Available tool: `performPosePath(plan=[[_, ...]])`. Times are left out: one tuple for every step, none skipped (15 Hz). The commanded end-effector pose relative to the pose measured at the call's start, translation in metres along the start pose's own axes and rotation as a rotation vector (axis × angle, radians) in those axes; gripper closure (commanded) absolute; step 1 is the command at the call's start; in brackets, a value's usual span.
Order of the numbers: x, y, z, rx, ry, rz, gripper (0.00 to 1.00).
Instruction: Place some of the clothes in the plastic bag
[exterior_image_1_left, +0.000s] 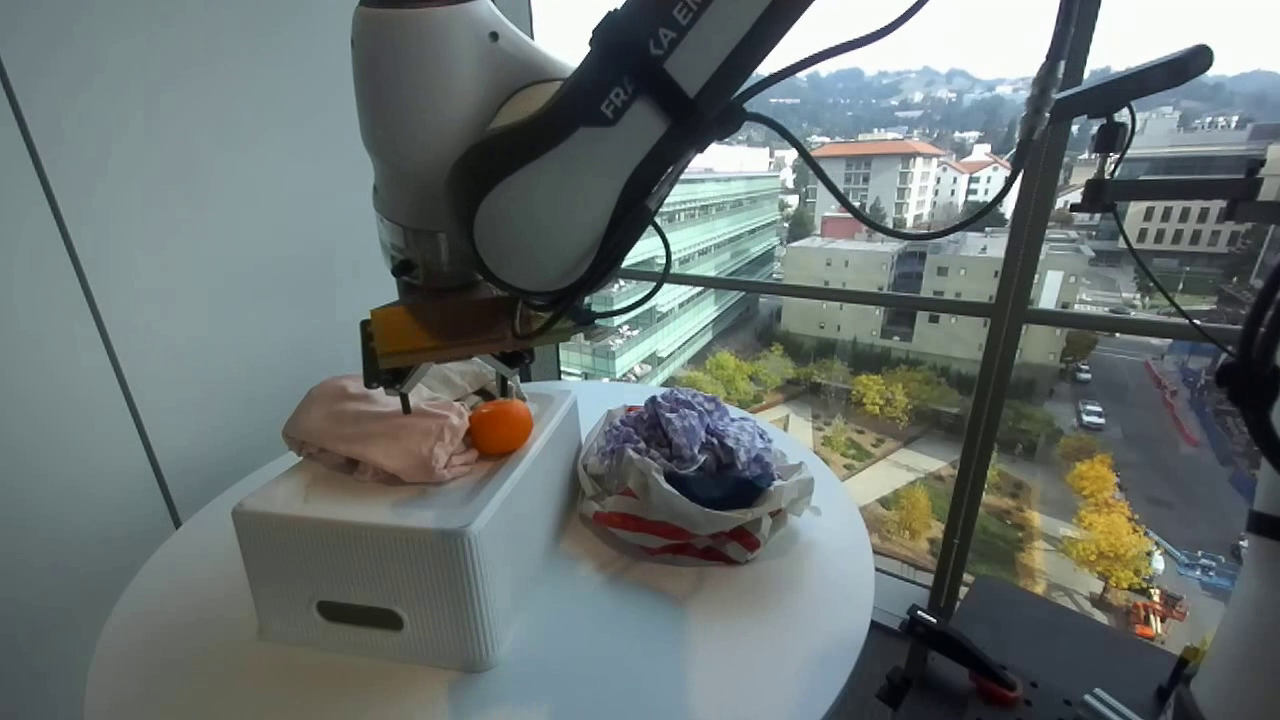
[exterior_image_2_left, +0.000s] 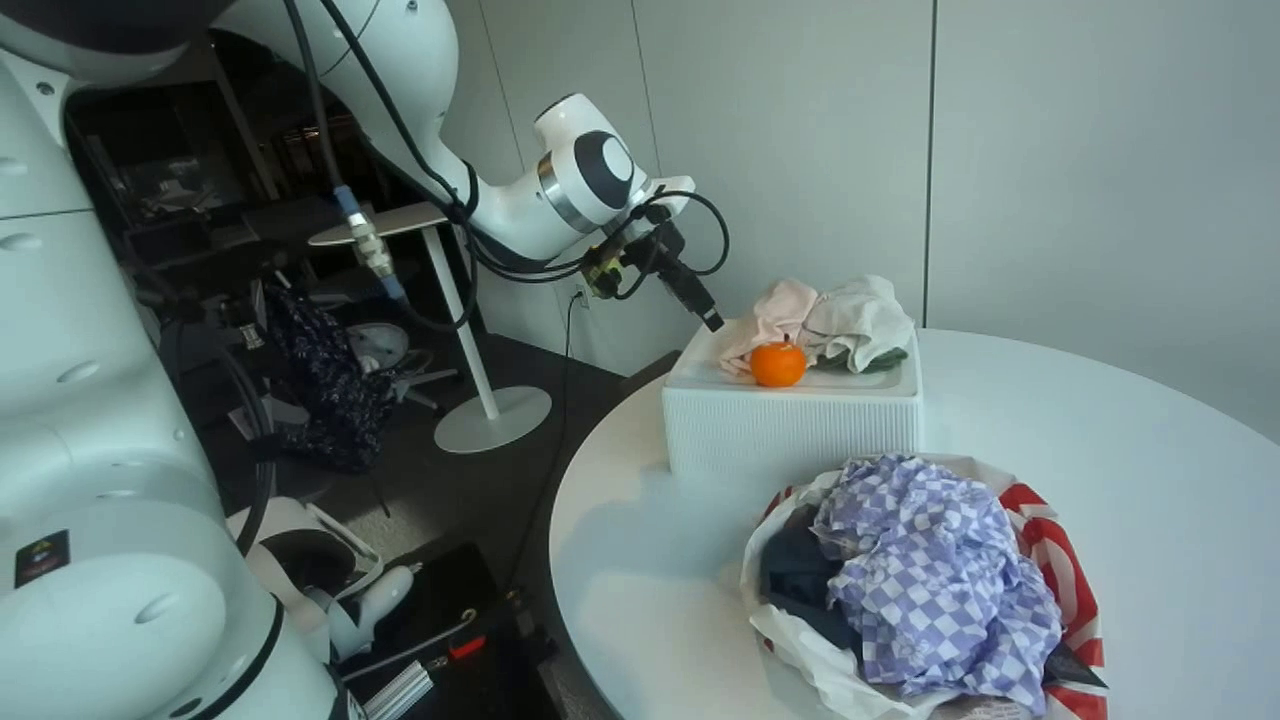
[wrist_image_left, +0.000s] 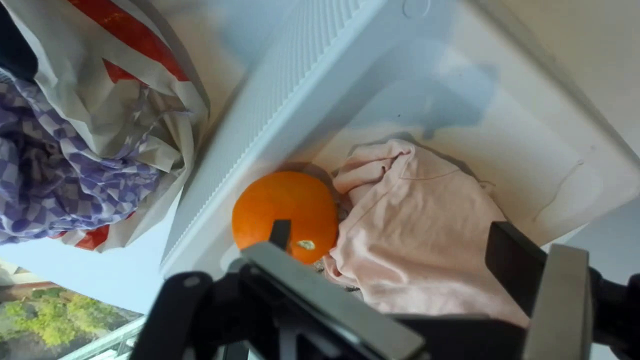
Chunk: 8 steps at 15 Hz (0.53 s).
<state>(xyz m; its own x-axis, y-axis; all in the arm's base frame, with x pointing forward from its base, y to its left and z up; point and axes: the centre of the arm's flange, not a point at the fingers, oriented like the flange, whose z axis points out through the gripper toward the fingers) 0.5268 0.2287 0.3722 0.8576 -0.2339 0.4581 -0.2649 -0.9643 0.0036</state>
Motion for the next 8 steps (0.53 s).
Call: performPosePath(plan=[[0.02, -0.041, 0.011, 0.036, 0.07, -0.118, 0.0], [0.024, -0.049, 0.013, 0.041, 0.083, -0.148, 0.0], [0.029, -0.057, 0.014, 0.047, 0.093, -0.169, 0.0], [0.034, -0.063, 0.018, 0.045, 0.098, -0.185, 0.0], [0.041, -0.068, 0.025, 0.04, 0.099, -0.196, 0.0], [0.047, -0.071, 0.031, 0.041, 0.094, -0.203, 0.0], [0.054, -0.074, 0.039, 0.037, 0.097, -0.21, 0.0], [0.06, -0.075, 0.045, 0.033, 0.094, -0.215, 0.0]])
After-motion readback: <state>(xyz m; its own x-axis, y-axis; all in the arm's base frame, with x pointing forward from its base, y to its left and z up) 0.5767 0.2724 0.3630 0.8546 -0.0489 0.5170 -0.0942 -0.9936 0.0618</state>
